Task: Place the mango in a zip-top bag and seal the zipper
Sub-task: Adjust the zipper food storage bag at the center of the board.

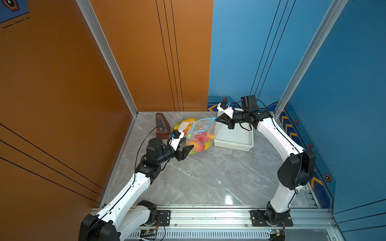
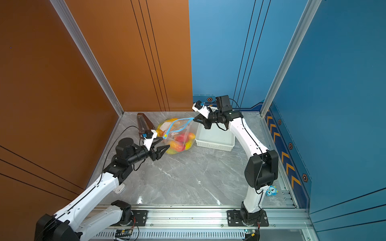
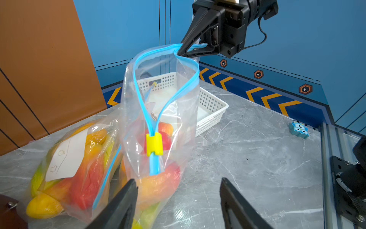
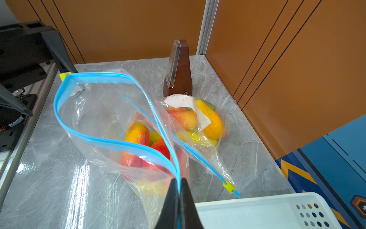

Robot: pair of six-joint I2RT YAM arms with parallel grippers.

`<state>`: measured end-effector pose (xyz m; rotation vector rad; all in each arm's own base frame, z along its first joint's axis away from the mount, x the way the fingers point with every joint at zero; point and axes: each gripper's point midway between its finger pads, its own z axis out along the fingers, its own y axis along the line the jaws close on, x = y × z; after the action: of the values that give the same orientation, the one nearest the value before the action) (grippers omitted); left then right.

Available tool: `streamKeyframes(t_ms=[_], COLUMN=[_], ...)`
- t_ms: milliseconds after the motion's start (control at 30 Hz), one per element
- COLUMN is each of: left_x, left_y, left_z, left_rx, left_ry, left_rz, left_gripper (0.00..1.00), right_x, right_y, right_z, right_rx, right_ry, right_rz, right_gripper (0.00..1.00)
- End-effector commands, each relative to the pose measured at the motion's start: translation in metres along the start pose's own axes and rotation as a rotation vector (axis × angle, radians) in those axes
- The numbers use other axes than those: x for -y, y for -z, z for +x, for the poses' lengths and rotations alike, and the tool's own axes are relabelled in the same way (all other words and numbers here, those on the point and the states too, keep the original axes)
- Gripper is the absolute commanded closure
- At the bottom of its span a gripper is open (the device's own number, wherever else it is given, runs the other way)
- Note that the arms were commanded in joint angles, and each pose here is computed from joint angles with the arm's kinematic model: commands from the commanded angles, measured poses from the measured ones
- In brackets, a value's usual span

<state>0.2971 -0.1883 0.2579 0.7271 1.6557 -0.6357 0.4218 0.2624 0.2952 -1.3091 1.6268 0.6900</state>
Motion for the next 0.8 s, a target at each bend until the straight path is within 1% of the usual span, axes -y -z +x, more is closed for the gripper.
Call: streamKeyframes(t_ms=[0,33,167,433,533,600,633,767], left_x=[0.003,0.003,-0.001,-0.020,-0.019,-0.015,-0.012,-0.003], left_y=[-0.001,-0.004,-0.015,-0.021,-0.028,-0.032,-0.034,-0.039], left_z=[-0.010,-0.010,-0.009,-0.033,-0.042,-0.047,-0.050,-0.055], left_rx=[0.035,0.029,0.012,0.078,0.085,0.094,0.100,0.111], left_ry=[-0.157,-0.171,-0.230,-0.293,-0.309,-0.314,-0.315,-0.324], left_rz=[-0.002,-0.008,-0.069,-0.202,-0.184,-0.161,-0.140,-0.087], left_gripper=[0.37,0.41,0.42,0.50,0.55,0.63,0.65,0.65], right_x=[0.002,0.002,-0.002,-0.007,-0.010,-0.010,-0.009,-0.002], right_y=[0.004,0.004,0.006,0.008,0.008,0.009,0.009,0.011], right_z=[-0.003,-0.003,-0.006,-0.008,-0.009,-0.010,-0.011,-0.016], right_rx=[0.006,0.008,0.021,0.033,0.043,0.048,0.051,0.072], right_ry=[-0.027,-0.026,-0.021,-0.017,-0.015,-0.015,-0.016,-0.049], right_rz=[0.012,0.011,0.001,-0.010,-0.022,-0.024,-0.022,-0.005], right_gripper=[1.00,1.00,1.00,1.00,1.00,1.00,1.00,1.00])
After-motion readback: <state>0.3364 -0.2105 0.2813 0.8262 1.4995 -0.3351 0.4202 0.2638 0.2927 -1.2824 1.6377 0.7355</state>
